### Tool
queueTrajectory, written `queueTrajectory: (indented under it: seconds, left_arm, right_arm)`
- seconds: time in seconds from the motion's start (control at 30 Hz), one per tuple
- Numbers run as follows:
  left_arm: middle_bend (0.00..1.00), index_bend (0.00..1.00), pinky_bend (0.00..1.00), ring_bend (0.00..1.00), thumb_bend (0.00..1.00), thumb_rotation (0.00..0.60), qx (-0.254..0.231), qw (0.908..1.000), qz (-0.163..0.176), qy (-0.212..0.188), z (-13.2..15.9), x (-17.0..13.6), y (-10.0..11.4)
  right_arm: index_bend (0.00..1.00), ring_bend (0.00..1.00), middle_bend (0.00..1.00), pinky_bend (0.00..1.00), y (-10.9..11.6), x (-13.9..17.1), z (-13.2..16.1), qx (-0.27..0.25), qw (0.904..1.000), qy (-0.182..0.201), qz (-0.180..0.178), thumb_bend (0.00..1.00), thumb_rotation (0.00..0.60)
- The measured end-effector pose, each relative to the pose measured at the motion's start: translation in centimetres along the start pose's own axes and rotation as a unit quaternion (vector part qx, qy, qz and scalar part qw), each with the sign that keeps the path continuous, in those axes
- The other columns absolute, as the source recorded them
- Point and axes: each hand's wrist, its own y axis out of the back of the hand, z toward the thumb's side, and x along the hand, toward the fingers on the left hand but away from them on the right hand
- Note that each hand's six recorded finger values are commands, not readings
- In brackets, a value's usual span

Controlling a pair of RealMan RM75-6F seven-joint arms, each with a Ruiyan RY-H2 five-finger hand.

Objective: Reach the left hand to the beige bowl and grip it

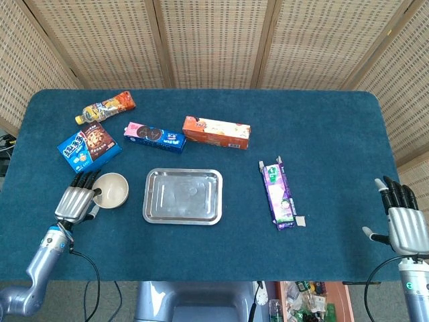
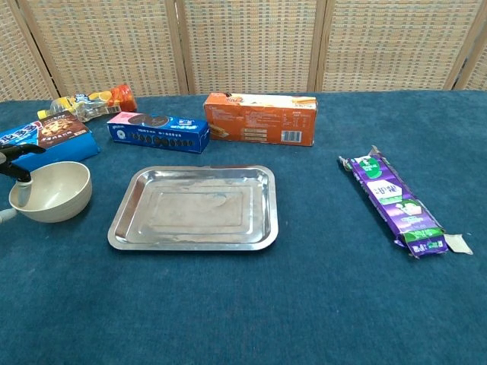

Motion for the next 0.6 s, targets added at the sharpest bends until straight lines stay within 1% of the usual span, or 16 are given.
queueTrajectory:
  seconds: [0.1,0.17,0.37,0.47,0.6]
  left_arm:
    - [0.00,0.54,0.00,0.00,0.42,0.600,0.003,1.0000,-0.006,-0.002,0.2,0.4,-0.2]
    - [0.00,0.57,0.00,0.00,0.42,0.600,0.005,1.0000,-0.007,-0.002,0.2,0.5,-0.2]
    - [0.00,0.68,0.00,0.00,0.45,0.600,0.010,0.9999,-0.002,-0.003,0.4,0.9,0.0]
    - [0.00,0.69,0.00,0.00,0.45,0.600,0.006,0.9999,0.014,-0.003,0.5,0.8,0.8]
    - [0.00,0.70,0.00,0.00,0.46,0.600,-0.009,0.9988,0.044,-0.016,1.4,0.5,2.7]
  right_arm:
    - [0.00,0.00,0.00,0.00,0.0,-0.1,-0.1,0.000,1.0000,-0.002,0.001,0.00,0.600]
    - [0.00,0.00,0.00,0.00,0.0,-0.2,-0.1,0.000,1.0000,-0.002,0.001,0.00,0.600]
    - [0.00,0.00,0.00,0.00,-0.2,-0.3,-0.1,-0.002,1.0000,-0.003,0.004,0.00,0.600]
    - [0.00,0.00,0.00,0.00,-0.2,-0.3,-0.2,-0.003,1.0000,-0.003,0.003,0.00,0.600]
    - [0.00,0.00,0.00,0.00,-0.2,-0.4,-0.2,-0.005,1.0000,-0.004,0.004,0.00,0.600]
